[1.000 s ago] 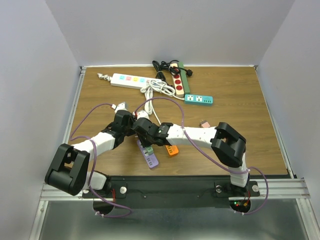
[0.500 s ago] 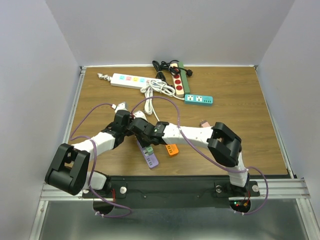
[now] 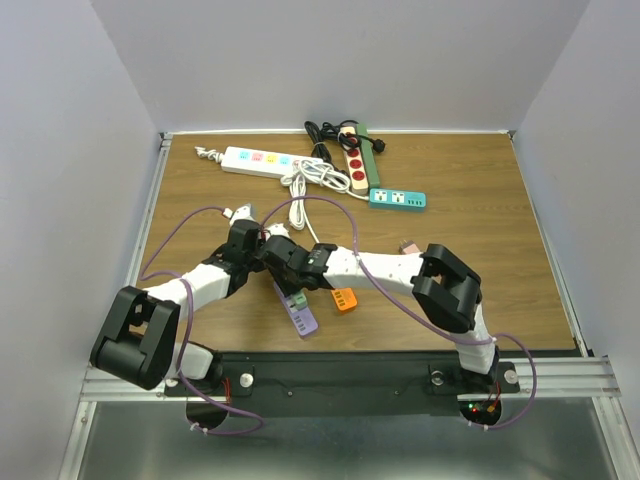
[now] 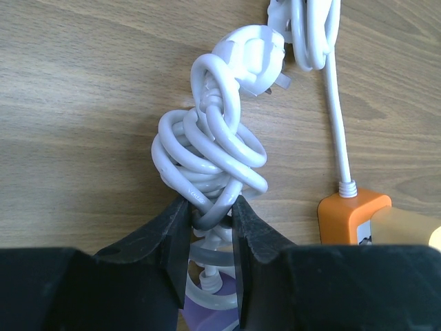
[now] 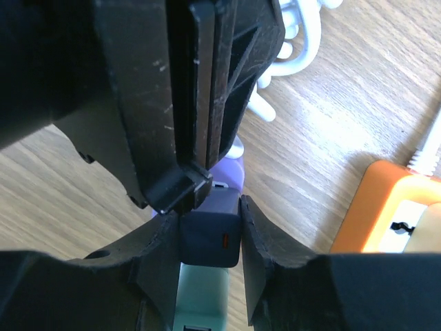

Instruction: Insert the plug

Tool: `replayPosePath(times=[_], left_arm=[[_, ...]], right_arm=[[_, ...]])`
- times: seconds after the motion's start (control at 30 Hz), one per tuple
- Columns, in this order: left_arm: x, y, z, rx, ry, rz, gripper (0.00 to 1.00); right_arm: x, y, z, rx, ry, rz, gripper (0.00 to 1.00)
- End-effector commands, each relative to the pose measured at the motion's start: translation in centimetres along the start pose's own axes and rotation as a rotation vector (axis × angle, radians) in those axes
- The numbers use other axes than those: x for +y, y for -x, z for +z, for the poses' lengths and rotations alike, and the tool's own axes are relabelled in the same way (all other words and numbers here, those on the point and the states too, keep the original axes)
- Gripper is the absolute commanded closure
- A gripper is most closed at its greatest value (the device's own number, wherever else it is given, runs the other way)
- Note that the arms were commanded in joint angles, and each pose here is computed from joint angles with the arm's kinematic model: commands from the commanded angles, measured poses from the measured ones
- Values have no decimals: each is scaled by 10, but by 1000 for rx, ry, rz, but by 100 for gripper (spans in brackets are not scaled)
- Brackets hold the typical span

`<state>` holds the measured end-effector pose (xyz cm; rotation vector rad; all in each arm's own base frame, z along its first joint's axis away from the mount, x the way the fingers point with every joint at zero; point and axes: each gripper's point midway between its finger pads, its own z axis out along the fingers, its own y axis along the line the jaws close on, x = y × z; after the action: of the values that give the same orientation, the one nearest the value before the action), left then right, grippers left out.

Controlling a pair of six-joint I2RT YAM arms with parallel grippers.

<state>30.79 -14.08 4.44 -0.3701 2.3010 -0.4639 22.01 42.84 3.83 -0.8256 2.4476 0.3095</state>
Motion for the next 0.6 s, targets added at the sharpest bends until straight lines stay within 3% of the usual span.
replayPosePath(times=[0.0, 0.23, 0.43, 0.53, 0.57], left_arm=[[13, -4, 11, 13, 63, -9, 100], [9, -2, 14, 17, 46, -5, 100], [5, -2, 17, 23, 31, -1, 100], [3, 2, 15, 9, 27, -1, 100], [3, 3, 14, 5, 29, -1, 100]], right_arm=[[-33, -248, -7, 892, -42, -184, 100], [-48, -266, -46, 938, -49, -155, 100], [-36, -219, -23, 790, -104, -92, 99], [-44, -187, -18, 693, -155, -38, 78], [-45, -174, -22, 655, -156, -20, 66]])
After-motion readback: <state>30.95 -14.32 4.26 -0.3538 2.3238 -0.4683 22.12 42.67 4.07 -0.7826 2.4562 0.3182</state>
